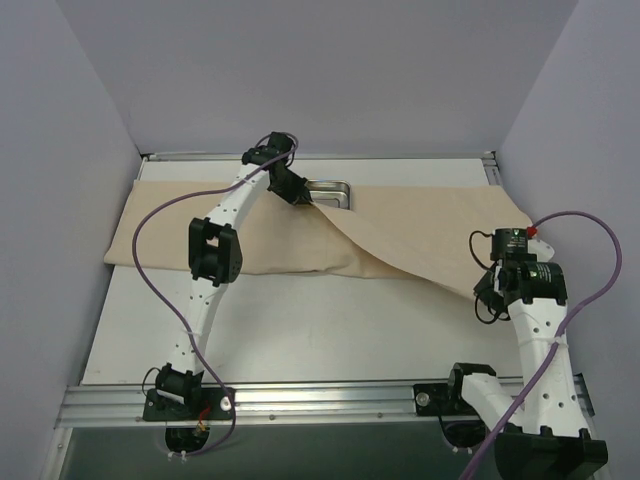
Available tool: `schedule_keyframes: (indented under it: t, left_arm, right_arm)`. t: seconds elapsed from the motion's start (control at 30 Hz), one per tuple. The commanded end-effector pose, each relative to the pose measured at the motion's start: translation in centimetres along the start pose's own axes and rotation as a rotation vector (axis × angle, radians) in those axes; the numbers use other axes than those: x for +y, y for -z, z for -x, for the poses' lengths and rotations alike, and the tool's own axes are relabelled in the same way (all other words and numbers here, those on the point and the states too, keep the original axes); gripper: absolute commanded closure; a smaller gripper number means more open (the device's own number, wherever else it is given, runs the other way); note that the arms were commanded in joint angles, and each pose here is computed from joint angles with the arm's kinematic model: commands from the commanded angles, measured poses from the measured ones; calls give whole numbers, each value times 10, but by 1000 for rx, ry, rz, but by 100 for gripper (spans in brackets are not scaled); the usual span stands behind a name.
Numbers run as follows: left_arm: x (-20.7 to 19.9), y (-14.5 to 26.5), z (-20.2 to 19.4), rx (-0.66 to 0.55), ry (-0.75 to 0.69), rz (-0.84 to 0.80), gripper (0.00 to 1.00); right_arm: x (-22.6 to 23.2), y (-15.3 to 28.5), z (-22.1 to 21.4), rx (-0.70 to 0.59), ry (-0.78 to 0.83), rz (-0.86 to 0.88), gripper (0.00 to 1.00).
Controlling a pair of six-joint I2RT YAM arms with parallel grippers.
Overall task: Open and lay out the surgical kit
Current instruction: Open the surgical kit at the center of the board.
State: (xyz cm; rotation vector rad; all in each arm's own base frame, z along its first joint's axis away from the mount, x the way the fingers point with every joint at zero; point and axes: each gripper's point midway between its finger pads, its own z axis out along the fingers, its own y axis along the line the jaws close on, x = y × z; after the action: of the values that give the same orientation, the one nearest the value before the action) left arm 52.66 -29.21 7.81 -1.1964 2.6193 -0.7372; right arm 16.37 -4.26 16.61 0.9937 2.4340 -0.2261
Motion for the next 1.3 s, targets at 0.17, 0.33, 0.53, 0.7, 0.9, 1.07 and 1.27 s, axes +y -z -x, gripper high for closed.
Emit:
schedule_keyframes:
  t: [0.17,0.33,0.53,0.7,0.9,1.07,1.27]
  left_arm:
    - [13,97,-9,-100,-467,9,98]
    - [108,119,-52,-42,-544,154,98]
    - [207,190,-122,8,-464,79,98]
    - [276,212,-184,118,-273,68,84]
    - [288,234,-210,177,-223,-65,55]
    - [251,255,-208,124,-406,-141,44]
    - [147,287,-148,-201,-623,-193,52]
  right_arm:
    - [25,16,57,-58,71,-19,100]
    - [44,-5,49,88,71,17,100]
    - [31,-27,0,282,121,-28,100]
    - [24,-28,-13,313,147,-65,100]
    - [17,-23,-21,353,165,-94,95]
    - [24,-12,-8,341,170,-55,45]
    - [106,18,70,170,123,256,25]
